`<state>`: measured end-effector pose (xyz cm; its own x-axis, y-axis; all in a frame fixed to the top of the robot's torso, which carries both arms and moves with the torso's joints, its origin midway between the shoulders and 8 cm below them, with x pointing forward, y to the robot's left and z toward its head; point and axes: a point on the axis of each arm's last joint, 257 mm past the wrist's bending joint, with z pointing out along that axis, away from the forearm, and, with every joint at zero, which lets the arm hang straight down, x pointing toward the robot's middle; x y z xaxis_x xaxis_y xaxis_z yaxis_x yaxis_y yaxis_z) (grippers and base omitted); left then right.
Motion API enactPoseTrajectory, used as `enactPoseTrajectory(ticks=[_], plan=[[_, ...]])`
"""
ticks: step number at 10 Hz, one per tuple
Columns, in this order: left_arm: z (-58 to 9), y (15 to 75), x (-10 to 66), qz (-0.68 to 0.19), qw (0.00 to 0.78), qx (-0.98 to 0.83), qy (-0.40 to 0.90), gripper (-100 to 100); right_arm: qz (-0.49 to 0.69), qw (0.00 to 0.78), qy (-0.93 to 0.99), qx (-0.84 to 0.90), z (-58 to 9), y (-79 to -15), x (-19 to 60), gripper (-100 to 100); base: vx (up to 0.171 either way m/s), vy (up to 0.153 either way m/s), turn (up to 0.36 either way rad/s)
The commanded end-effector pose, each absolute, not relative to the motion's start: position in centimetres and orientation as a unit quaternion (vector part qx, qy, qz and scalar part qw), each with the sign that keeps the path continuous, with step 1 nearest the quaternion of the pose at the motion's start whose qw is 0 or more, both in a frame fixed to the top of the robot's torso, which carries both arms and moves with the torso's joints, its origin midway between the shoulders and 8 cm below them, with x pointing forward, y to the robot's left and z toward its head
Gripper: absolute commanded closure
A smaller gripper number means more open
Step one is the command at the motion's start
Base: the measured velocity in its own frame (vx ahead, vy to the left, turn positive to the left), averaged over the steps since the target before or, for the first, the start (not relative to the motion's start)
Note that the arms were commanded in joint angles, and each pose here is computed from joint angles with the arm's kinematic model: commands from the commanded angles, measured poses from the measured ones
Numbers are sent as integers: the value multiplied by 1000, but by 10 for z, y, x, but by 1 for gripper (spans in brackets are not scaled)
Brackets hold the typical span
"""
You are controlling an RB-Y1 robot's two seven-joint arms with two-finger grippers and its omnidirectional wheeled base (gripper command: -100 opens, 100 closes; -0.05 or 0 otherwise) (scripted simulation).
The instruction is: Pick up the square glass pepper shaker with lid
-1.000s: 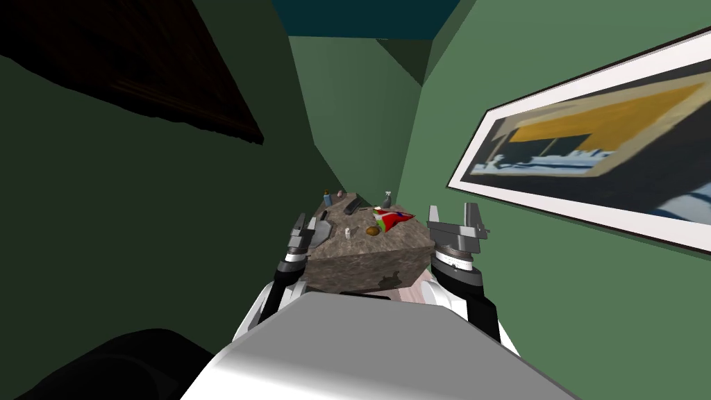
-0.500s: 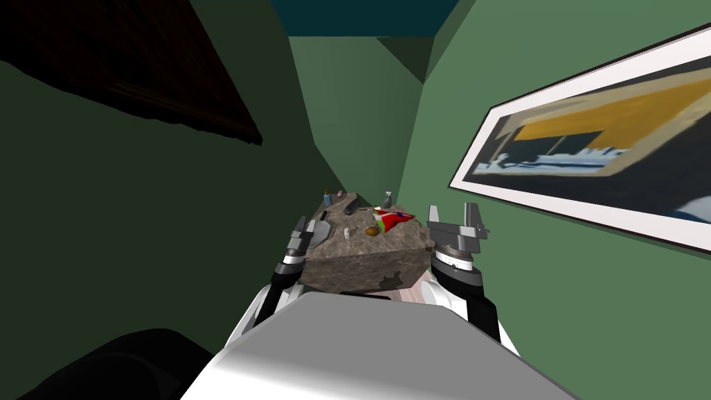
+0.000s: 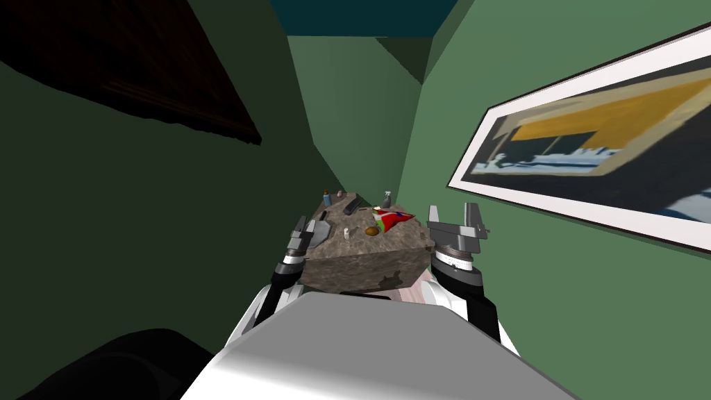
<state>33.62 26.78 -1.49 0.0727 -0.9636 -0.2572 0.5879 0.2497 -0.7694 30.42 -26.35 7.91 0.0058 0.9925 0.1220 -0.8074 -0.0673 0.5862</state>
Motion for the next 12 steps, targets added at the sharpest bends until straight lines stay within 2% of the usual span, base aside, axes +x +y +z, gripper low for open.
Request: enactPoseTrajectory(ticks=[1, 4, 12], plan=[[-24, 268, 344, -556, 689, -245, 394, -100, 682, 659, 177, 261, 79, -263, 304, 0, -78, -7, -24], [-45, 268, 359, -541, 685, -244, 422, -100, 682, 659, 177, 261, 79, -263, 304, 0, -154, -16, -80], [-110, 273, 390, -484, 672, -220, 515, -100, 682, 659, 177, 261, 79, -263, 304, 0, -64, 2, -135]])
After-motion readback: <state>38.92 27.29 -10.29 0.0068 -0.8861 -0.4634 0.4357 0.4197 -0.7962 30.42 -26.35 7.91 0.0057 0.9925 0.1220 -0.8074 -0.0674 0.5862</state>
